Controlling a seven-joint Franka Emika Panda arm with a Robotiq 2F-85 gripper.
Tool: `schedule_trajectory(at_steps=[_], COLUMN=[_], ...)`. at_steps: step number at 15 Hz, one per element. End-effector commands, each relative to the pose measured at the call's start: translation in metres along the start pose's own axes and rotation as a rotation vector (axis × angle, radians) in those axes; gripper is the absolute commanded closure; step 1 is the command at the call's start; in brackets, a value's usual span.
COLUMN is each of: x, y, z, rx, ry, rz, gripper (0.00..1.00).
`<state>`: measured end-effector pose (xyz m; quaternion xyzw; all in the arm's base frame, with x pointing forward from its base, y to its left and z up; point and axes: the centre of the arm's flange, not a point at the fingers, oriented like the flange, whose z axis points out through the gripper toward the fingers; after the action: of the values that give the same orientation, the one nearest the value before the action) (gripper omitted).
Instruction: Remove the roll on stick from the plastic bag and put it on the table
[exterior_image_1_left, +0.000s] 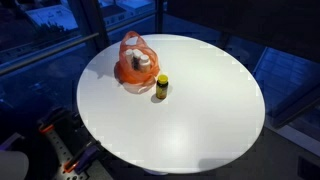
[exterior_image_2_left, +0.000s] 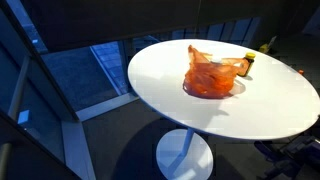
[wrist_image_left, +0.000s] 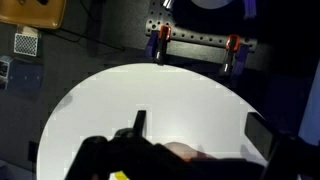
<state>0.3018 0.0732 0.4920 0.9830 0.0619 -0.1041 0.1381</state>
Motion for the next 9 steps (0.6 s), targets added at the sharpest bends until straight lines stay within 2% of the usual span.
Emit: schedule_trajectory(at_steps=[1, 9], x=[0.000, 0.016], y=[0.000, -0.006], z=[0.000, -0.006], rx=[0.000, 0.005], ry=[0.000, 0.007], rz=[0.000, 0.041], gripper=[0.00, 0.00])
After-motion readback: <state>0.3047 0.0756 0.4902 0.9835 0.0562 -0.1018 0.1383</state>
